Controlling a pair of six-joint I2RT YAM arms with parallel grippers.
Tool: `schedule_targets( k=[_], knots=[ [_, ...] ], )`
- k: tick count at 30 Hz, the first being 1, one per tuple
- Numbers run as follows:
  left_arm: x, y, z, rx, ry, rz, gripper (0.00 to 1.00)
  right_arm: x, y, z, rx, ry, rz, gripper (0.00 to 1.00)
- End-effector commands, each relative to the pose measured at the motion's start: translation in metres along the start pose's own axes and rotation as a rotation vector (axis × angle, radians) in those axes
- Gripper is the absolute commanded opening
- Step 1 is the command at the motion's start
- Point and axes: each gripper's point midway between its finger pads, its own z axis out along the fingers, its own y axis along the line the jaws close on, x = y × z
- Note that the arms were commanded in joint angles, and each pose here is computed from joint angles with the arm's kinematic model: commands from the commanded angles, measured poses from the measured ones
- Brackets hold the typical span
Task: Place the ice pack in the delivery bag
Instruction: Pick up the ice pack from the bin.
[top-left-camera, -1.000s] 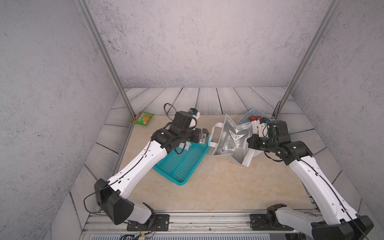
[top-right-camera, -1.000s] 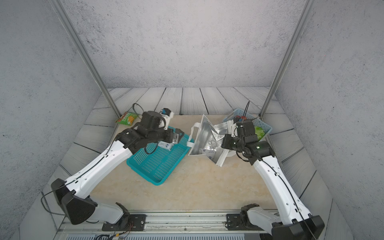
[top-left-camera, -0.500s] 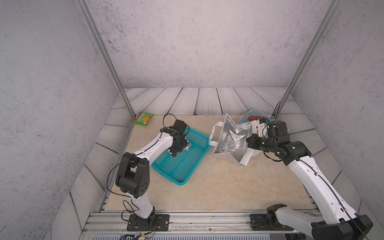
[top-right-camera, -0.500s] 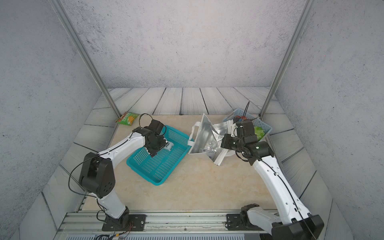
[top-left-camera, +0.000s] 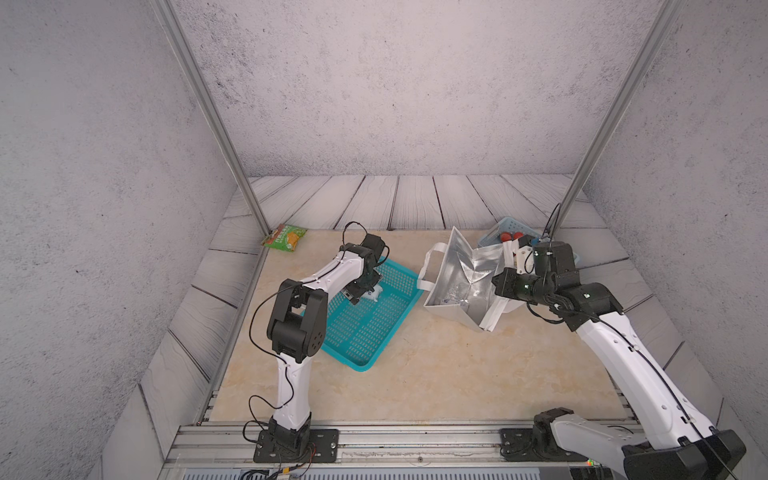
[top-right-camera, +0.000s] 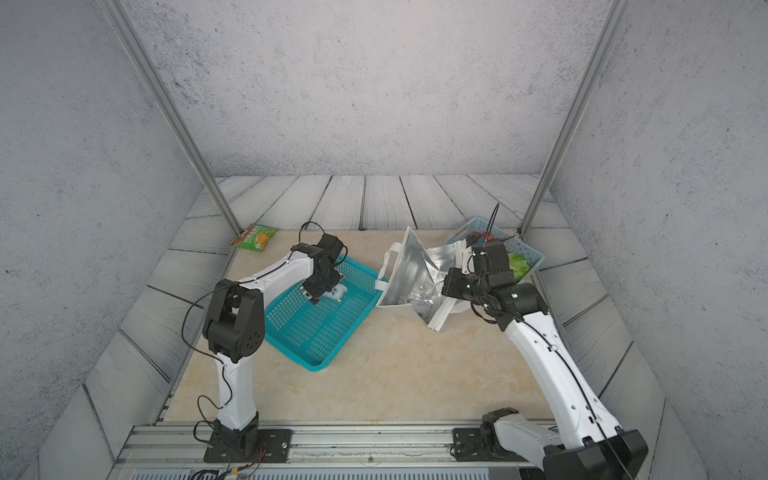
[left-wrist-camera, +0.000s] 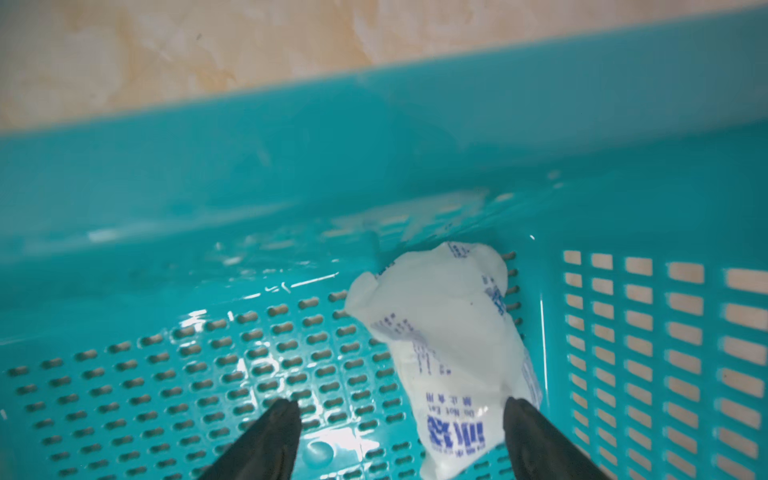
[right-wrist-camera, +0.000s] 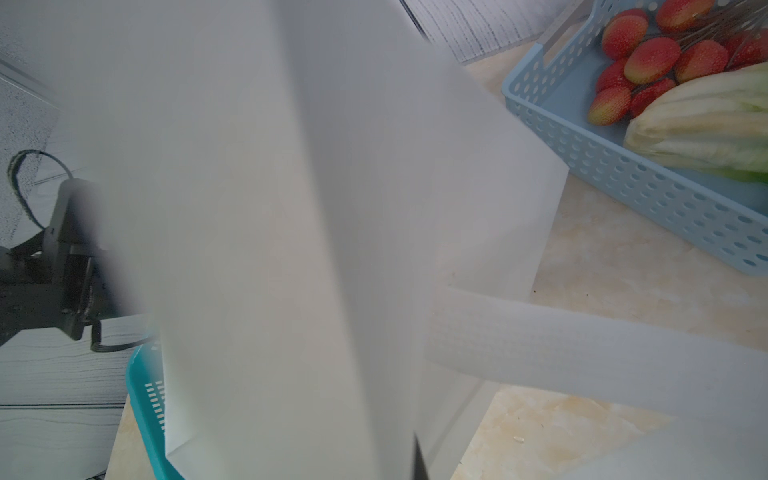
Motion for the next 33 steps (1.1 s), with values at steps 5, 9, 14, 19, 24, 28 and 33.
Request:
schedule_targets(
  k=[5, 9, 14, 19, 24, 28, 33],
  knots=[
    [-0.008, -0.015, 0.029, -0.025, -0.052, 0.040, 0.83, -0.008, 0.007, 0.003, -0.032, -0.013, -0.003, 0.00],
    [-0.010, -0.024, 0.038, -0.021, -0.061, 0.050, 0.82, -0.008, 0.008, 0.002, -0.033, -0.010, -0.003, 0.00],
    [-0.004, -0.023, 0.050, -0.033, -0.036, 0.049, 0.65, -0.008, 0.006, 0.001, -0.021, -0.010, -0.008, 0.00],
    [0.005, -0.021, 0.053, -0.010, -0.006, 0.064, 0.44, -0.010, 0.006, 0.000, -0.018, -0.013, -0.011, 0.00],
    [0.010, -0.032, 0.019, 0.135, 0.030, 0.125, 0.25, -0.011, 0.006, -0.001, -0.019, -0.019, -0.013, 0.00],
    [0.016, -0.037, -0.037, 0.311, 0.055, 0.211, 0.21, -0.010, 0.005, -0.002, -0.016, -0.026, -0.014, 0.00],
    [0.032, -0.048, -0.147, 0.672, 0.033, 0.284, 0.21, -0.008, 0.006, 0.002, -0.028, -0.021, -0.004, 0.00]
  ],
)
